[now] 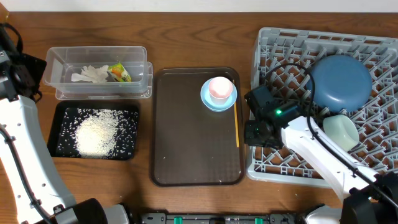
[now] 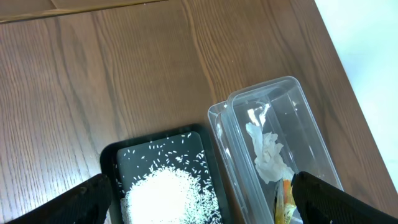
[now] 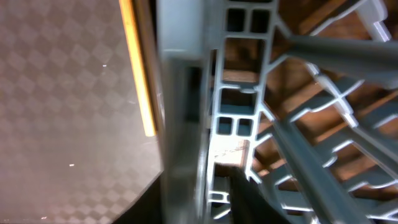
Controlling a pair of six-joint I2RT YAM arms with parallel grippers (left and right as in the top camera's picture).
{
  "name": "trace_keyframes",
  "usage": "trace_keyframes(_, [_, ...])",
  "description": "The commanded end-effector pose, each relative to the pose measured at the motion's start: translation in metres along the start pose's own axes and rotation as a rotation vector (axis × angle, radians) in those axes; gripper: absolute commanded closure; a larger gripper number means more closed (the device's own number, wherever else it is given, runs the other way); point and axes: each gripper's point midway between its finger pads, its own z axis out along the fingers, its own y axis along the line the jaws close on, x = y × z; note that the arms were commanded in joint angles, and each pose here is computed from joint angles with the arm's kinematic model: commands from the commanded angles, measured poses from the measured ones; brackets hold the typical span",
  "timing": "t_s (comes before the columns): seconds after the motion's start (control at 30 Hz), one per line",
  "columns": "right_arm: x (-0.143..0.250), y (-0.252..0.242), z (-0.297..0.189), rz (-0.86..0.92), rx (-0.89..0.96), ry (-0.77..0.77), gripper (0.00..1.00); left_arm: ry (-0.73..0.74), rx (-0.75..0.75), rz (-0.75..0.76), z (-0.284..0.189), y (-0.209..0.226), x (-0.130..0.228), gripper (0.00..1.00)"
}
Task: Sort waste into correct bins and load items into the dishwasher rack
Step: 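Move the right gripper to the pink cup on the blue saucer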
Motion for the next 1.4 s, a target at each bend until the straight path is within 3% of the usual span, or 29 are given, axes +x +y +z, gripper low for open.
trace_keyframes(0.0, [-0.004, -0.010, -0.003, 0.008, 0.065, -0.024, 0.85, -0.007, -0.015, -0.004, 0.001, 0.003, -0.002, 0.05])
trace_keyframes(0.07, [-0.003, -0.015, -0.003, 0.020, 0.087, -0.019, 0.89, -0.007, -0.015, -0.004, 0.001, 0.003, -0.002, 0.05])
trace_keyframes(0.33, [-0.007, -0.016, -0.005, -0.103, 0.100, -0.031, 0.91, -0.007, -0.015, -0.004, 0.001, 0.003, -0.002, 0.05])
trace_keyframes(0.53, [-0.017, -0.042, -0.009, -0.134, 0.213, -0.064, 0.92, -0.007, -0.015, -0.004, 0.001, 0.003, -0.002, 0.05])
trace_keyframes(0.73, [-0.032, -0.042, -0.008, -0.180, 0.158, -0.085, 0.96, -0.007, -0.015, -0.004, 0.001, 0.003, -0.002, 0.05])
trace_keyframes(1.27, [-0.033, -0.054, -0.009, -0.182, 0.169, -0.072, 0.96, -0.007, -0.015, -0.004, 0.001, 0.003, -0.002, 0.05])
trace_keyframes(1.37, [-0.030, -0.049, -0.009, -0.182, 0.143, -0.057, 0.89, -0.007, -0.015, -0.004, 0.001, 0.003, -0.002, 0.05])
